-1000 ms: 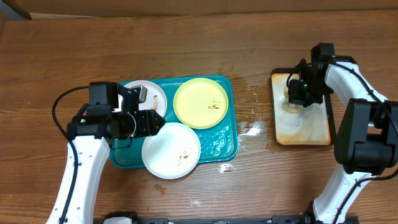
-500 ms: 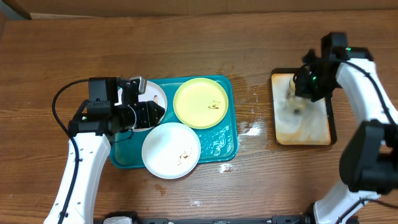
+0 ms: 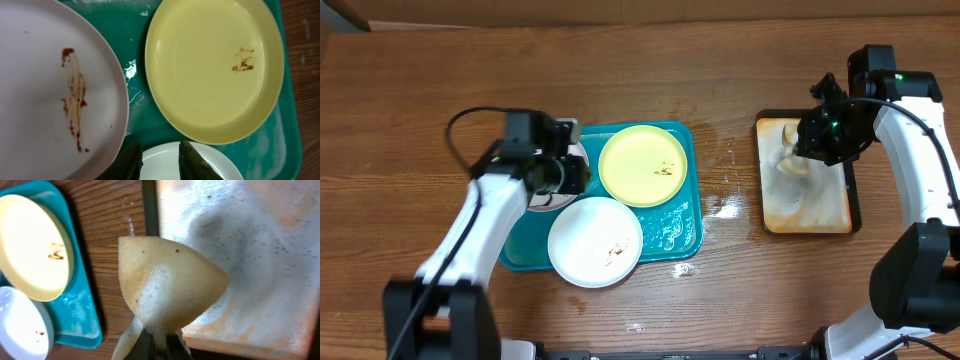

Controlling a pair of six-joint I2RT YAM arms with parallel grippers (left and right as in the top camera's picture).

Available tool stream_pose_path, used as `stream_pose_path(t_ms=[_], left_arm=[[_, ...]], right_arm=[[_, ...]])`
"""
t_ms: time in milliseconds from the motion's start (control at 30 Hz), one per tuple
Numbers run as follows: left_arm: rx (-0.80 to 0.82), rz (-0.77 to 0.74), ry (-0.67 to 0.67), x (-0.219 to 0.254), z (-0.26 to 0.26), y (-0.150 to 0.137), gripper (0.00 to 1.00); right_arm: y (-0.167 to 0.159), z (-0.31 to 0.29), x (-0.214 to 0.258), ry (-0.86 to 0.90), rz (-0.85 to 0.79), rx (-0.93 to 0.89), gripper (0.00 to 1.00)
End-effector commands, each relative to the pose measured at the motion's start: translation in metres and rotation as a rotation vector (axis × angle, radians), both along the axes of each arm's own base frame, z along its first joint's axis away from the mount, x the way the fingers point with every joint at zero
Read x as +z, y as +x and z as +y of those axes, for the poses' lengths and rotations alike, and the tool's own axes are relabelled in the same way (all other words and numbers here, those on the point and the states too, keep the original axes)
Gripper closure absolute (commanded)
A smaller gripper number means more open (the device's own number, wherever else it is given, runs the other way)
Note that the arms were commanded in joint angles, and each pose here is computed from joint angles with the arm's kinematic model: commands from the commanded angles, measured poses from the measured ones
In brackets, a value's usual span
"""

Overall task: Clean dirty plates on tray and stack at the side
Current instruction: 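Lower the left gripper and grip the yellow plate's left rim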

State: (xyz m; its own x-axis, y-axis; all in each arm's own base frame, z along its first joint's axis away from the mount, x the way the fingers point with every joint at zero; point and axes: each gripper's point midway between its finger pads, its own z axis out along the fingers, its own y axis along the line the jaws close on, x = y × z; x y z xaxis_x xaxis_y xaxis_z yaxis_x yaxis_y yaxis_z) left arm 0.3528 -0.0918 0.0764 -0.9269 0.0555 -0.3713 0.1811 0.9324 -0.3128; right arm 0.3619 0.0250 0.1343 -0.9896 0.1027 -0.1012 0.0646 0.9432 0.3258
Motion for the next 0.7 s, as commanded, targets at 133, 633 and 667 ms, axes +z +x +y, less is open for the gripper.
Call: stream_pose_path(t_ms=[133,633,667], left_arm=[[-0.131,0.004,0.232,-0.006,-0.019,0.043,0.46],[-0.101,0.141,0.265,-0.037,-0.027,0.065,0.55],[-0.108,0.156,0.247,-0.040,-0.030,0.062,0.59]], right_arm=[[-0.003,0.009,0.021,0.047,-0.037,0.008,0.96],[-0.007,0.009,0.020,0.047,-0.023,0.015,0.96],[-0.007,0.009,0.020,0.047,-0.023,0.015,0.96]])
